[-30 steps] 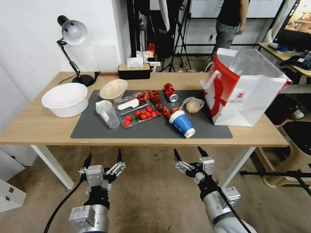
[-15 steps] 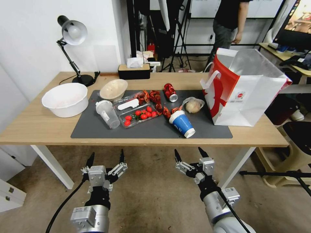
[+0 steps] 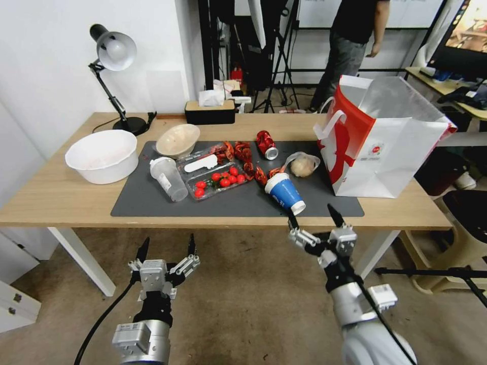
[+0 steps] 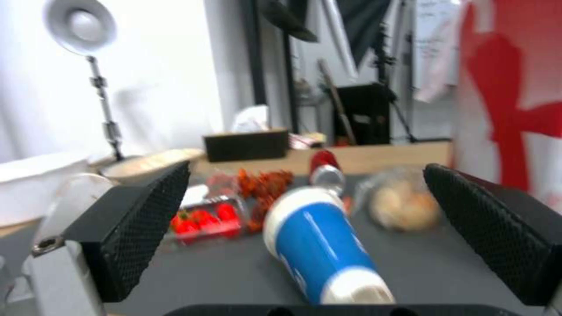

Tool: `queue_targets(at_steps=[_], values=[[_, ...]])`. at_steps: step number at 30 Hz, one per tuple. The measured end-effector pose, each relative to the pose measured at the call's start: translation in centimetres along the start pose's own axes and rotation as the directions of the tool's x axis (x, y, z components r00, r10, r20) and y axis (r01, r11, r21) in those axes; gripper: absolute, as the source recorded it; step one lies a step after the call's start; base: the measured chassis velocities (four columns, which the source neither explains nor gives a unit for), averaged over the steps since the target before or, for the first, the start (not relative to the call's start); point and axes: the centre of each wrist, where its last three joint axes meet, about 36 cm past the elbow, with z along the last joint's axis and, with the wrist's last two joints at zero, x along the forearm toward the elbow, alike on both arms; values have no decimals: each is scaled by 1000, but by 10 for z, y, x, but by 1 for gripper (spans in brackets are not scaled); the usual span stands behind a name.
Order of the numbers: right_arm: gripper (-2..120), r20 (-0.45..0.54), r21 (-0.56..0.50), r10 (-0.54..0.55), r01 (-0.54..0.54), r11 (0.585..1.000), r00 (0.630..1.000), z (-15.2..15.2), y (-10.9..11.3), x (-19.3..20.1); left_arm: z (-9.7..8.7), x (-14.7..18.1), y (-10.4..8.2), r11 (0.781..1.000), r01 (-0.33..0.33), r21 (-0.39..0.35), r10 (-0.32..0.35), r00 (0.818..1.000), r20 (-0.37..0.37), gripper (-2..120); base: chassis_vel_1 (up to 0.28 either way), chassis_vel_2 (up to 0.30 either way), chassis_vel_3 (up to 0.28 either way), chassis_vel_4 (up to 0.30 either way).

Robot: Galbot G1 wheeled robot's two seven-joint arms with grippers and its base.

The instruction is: Pick up the trash from the table and place it into the takeout bag.

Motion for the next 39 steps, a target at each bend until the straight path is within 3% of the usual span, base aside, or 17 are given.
queue_targets(at_steps=[7, 12, 19, 39], values=[[100, 64, 13, -140, 140, 990, 988, 17, -34, -60, 0, 0, 10, 1000, -25, -10, 25, 1000, -3, 100, 0, 0, 0, 0], [100, 9, 63, -159, 158, 985, 987, 20, -53, -91, 1, 1, 15, 999, -39, -5, 39, 999, 0, 100, 0, 0, 0, 0], [100, -134, 154, -96, 117, 981, 986, 5, -65, -95, 6, 0, 17, 999, -35, 4, 35, 999, -1, 100, 0, 0, 0, 0], [100, -228, 143, -104, 139, 980, 968, 18, -72, -100, 9, 1, 16, 1000, -29, 12, 29, 1000, 1, 100, 0, 0, 0, 0]])
